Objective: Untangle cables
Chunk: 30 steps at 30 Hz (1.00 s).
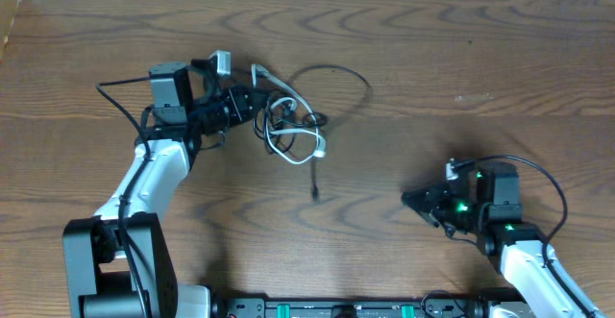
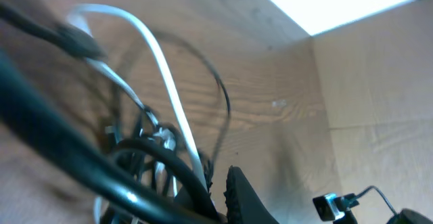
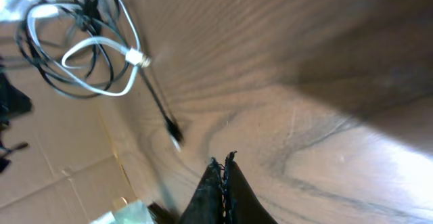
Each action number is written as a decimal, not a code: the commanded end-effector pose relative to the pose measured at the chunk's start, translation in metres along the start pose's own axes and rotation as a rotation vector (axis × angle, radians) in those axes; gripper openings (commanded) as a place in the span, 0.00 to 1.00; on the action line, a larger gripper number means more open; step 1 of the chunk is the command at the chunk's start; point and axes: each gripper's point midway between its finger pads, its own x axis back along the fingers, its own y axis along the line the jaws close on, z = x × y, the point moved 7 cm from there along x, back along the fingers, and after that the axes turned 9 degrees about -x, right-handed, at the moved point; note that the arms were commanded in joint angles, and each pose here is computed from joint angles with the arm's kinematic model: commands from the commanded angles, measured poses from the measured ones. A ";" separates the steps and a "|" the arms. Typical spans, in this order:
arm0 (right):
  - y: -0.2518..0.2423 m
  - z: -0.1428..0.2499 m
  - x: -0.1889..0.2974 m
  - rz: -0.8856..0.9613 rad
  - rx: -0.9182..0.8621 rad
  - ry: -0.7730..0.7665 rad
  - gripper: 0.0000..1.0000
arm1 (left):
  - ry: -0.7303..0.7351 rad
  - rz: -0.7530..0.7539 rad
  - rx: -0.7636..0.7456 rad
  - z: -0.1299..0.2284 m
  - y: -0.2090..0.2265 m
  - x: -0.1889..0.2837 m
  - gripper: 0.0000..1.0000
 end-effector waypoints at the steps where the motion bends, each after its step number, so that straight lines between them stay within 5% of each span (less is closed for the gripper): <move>1: -0.008 -0.011 0.007 0.001 0.002 -0.053 0.01 | 0.029 -0.018 0.049 0.003 -0.002 0.003 0.08; 4: -0.010 -0.016 0.011 -0.006 -0.018 -0.078 0.01 | 0.070 -0.023 0.092 0.011 -0.001 0.003 0.08; 7: -0.003 -0.009 0.010 -0.063 -0.005 -0.004 0.18 | 0.116 0.088 0.101 0.017 -0.016 0.000 0.08; 10: 0.011 0.003 0.010 -0.168 0.005 0.116 0.22 | 0.155 0.117 0.285 0.021 -0.026 -0.007 0.08; 15: 0.019 0.016 0.002 -0.161 -0.048 0.187 0.36 | 0.187 0.173 0.378 0.022 -0.051 -0.024 0.08; 30: 0.040 0.018 -0.024 -0.100 -0.177 -0.031 0.42 | 0.226 0.352 0.349 0.023 -0.117 -0.054 0.08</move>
